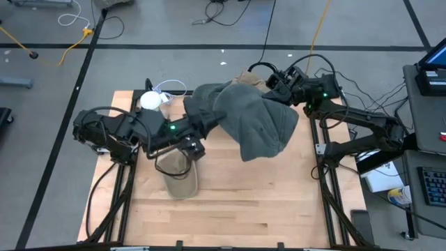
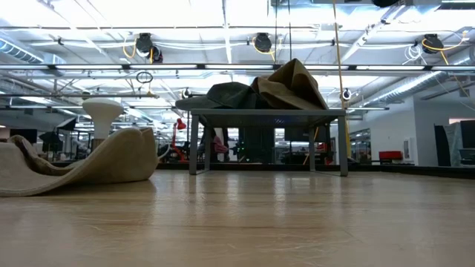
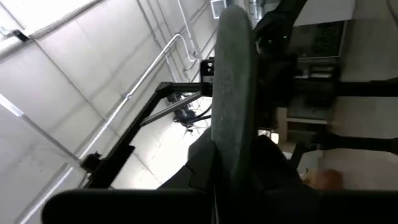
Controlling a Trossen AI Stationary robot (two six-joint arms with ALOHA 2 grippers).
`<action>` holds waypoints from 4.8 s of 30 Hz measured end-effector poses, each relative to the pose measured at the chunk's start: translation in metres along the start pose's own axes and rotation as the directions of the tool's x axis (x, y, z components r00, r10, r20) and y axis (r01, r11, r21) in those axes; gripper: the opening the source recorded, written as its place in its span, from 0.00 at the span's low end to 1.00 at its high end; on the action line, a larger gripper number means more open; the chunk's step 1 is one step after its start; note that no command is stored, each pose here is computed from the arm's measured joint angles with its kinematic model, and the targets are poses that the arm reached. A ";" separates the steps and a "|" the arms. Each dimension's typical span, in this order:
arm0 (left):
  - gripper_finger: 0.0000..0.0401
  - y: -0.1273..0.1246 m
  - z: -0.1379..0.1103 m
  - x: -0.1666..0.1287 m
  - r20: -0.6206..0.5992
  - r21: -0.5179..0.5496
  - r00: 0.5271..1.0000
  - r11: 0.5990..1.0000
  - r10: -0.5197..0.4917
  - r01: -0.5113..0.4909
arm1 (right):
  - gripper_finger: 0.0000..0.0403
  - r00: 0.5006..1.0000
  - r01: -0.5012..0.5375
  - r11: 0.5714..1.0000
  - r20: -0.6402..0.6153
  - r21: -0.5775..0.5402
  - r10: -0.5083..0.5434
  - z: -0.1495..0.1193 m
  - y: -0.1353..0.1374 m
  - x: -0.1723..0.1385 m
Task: Pick & Place hat
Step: Stack the green cap on top of the green cap on the shelf
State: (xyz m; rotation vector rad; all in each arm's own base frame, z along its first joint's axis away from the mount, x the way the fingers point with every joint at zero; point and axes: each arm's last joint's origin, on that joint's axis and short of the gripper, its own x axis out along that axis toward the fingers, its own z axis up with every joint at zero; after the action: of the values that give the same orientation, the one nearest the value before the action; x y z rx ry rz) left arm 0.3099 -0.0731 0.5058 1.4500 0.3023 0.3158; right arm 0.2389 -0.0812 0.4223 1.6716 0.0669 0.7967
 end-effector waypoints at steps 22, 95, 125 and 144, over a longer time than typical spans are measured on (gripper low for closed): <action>0.02 0.038 -0.007 -0.013 -0.320 0.171 0.910 0.961 0.264 -0.218 | 0.49 0.953 -0.046 0.934 0.264 -0.356 0.147 -0.024 0.034 -0.016; 0.12 0.015 -0.014 -0.001 -0.357 -0.439 0.926 0.854 0.120 -0.280 | 0.01 0.787 0.039 0.868 0.551 -0.494 0.278 -0.079 0.029 0.006; 0.10 -0.012 0.020 -0.031 -0.130 -0.848 0.989 0.525 -0.066 -0.076 | 0.00 0.900 0.432 0.444 0.411 -0.785 -0.149 0.046 0.064 0.019; 0.10 -0.017 0.028 -0.039 -0.100 -0.828 0.990 0.560 -0.098 -0.028 | 0.00 0.774 0.491 -0.068 0.471 -0.868 -0.424 0.134 0.061 0.012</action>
State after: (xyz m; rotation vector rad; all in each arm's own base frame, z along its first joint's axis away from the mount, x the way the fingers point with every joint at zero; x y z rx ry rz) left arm 0.2850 -0.1153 0.4921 0.4616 0.2362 0.4494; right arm 0.2966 -0.2059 0.4765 0.2028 0.0453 0.0664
